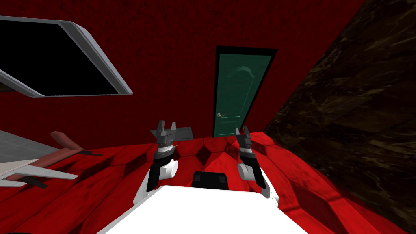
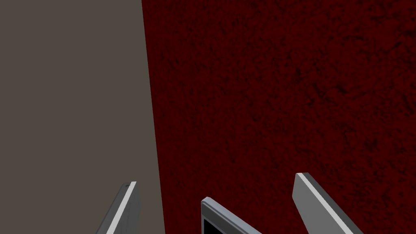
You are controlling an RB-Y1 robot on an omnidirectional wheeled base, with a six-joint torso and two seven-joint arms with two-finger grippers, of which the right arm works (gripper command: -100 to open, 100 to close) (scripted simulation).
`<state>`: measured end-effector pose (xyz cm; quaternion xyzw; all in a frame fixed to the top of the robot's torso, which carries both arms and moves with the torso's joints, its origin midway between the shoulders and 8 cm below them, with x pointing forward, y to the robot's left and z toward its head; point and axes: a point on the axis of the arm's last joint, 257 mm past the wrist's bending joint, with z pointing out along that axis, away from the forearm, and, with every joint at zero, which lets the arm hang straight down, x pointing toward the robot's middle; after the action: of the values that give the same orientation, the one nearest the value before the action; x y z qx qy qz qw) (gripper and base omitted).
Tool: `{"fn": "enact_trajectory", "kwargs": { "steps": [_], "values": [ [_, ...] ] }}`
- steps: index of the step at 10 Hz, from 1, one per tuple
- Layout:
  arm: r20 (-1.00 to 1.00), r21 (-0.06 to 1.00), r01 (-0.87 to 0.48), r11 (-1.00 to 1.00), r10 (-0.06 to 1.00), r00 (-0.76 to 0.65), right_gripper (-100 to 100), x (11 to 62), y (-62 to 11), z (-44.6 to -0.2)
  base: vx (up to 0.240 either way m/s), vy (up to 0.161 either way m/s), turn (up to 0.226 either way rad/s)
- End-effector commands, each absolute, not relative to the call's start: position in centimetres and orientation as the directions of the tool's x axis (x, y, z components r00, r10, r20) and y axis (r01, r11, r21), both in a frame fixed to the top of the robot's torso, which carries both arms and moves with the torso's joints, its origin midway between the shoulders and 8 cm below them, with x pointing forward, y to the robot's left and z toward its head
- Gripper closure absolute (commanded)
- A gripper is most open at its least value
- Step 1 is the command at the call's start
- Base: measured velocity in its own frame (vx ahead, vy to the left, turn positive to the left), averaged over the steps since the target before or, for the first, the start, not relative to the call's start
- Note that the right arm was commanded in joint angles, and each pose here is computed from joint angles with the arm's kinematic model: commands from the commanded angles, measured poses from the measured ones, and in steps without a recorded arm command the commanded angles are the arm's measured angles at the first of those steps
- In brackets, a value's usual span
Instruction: Pull the door open
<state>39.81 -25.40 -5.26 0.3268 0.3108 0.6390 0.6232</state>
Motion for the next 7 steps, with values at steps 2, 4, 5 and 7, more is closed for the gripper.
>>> {"fn": "enact_trajectory", "kwargs": {
  "steps": [2, 4, 5, 7],
  "values": [
    [0.025, 0.826, -0.563, -0.03, 1.0, -0.016, -100, 40.8, -25.4, -7.1, 0.095, -0.014, 0.037],
    [0.021, 0.842, -0.539, -0.029, 1.0, -0.021, -100, 41.6, -25.4, -8.6, 0.09, -0.008, 0.037],
    [0.019, 0.849, -0.527, -0.028, 1.0, -0.023, -100, 42.0, -25.5, -9.4, 0.089, -0.003, 0.036],
    [0.015, 0.865, -0.502, -0.026, 1.0, -0.026, -100, 42.7, -25.6, -10.9, 0.108, -0.013, 0.038]
  ]
}}
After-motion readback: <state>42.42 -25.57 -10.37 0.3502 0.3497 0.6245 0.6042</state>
